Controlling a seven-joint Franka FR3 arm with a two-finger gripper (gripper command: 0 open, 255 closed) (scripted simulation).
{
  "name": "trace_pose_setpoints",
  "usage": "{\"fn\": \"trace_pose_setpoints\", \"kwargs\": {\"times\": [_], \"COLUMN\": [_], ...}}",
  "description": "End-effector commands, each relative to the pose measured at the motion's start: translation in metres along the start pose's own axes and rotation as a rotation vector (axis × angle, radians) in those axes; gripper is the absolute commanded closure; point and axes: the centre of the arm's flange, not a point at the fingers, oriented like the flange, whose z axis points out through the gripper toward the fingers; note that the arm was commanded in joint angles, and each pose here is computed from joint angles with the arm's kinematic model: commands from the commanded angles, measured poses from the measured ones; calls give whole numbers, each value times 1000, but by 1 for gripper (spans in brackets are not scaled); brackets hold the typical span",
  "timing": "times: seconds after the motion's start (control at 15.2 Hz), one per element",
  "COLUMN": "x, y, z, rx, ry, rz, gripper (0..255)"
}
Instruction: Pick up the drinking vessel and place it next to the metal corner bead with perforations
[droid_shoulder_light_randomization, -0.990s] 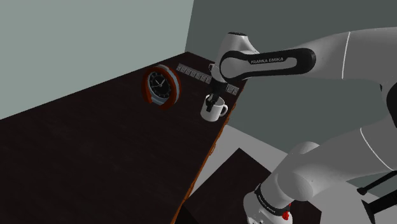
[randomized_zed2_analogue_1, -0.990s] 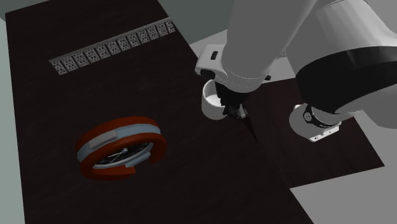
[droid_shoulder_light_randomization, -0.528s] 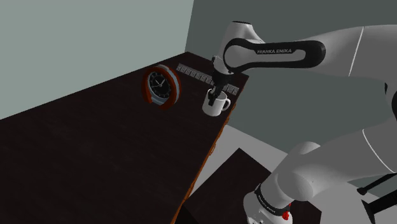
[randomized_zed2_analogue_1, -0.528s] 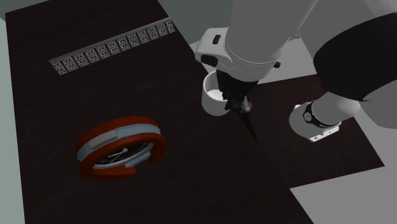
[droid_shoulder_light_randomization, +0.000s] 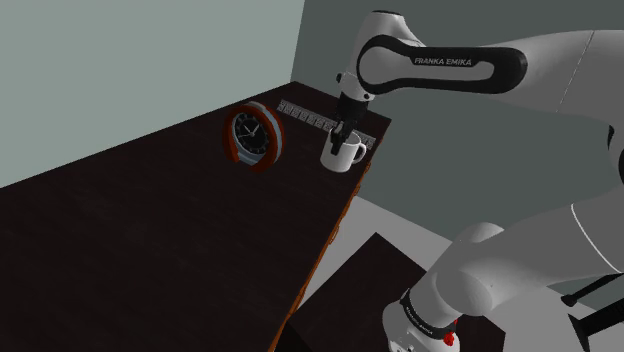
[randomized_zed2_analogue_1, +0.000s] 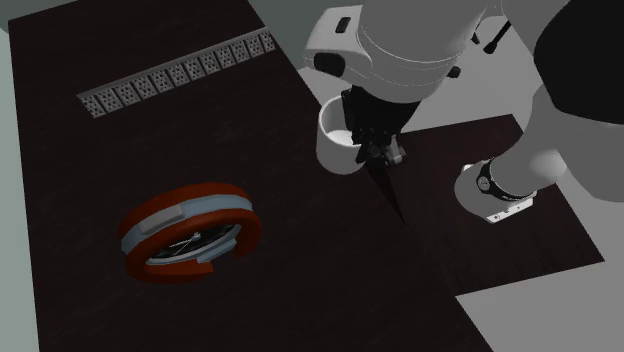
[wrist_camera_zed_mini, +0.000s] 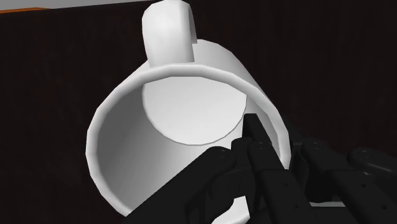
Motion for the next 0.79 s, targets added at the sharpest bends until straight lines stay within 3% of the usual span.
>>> {"fn": "trace_pose_setpoints", "kwargs": {"times": [0.0,0.26,0.73], "x": [-1,-1,8], "y": [0,0,92], "z": [-12,-32,-32], "rx": [0,0,0], "ry": [0,0,0], "rz": [0,0,0], "gripper": [255,255,255]}}
